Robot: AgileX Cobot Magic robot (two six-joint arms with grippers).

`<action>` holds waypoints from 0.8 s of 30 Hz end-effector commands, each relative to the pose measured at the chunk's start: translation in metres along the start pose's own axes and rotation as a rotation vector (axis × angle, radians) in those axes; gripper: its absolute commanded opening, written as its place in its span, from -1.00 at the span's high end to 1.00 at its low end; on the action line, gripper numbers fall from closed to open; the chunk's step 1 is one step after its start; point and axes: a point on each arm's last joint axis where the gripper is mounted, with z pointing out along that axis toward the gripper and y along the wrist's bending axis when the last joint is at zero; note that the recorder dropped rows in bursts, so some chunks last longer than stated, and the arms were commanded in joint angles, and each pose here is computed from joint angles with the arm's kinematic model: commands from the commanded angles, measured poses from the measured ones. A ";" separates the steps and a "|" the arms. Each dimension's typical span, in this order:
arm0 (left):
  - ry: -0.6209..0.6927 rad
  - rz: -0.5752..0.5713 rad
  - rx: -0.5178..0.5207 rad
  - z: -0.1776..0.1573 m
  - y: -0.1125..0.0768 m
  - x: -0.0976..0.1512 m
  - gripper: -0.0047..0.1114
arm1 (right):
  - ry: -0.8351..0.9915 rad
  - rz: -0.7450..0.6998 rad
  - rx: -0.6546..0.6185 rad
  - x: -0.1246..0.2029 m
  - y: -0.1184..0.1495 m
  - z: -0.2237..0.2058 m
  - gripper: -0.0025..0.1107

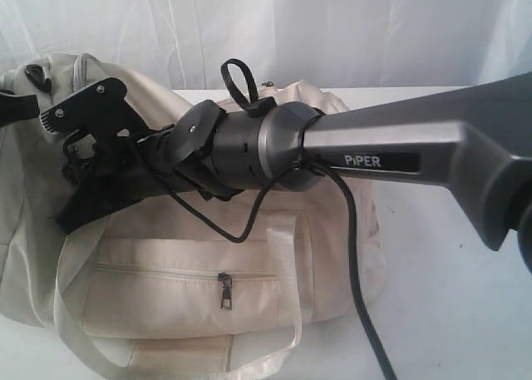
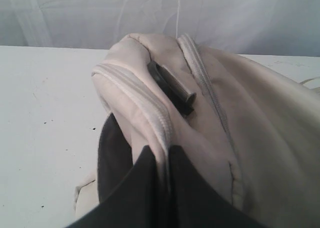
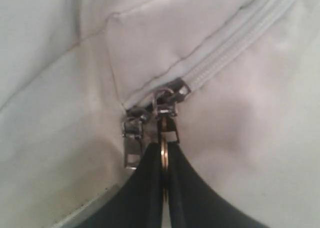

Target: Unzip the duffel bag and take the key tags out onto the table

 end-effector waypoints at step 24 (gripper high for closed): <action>-0.014 0.028 0.113 -0.006 -0.011 -0.008 0.92 | -0.212 -0.113 0.294 -0.049 -0.027 -0.041 0.96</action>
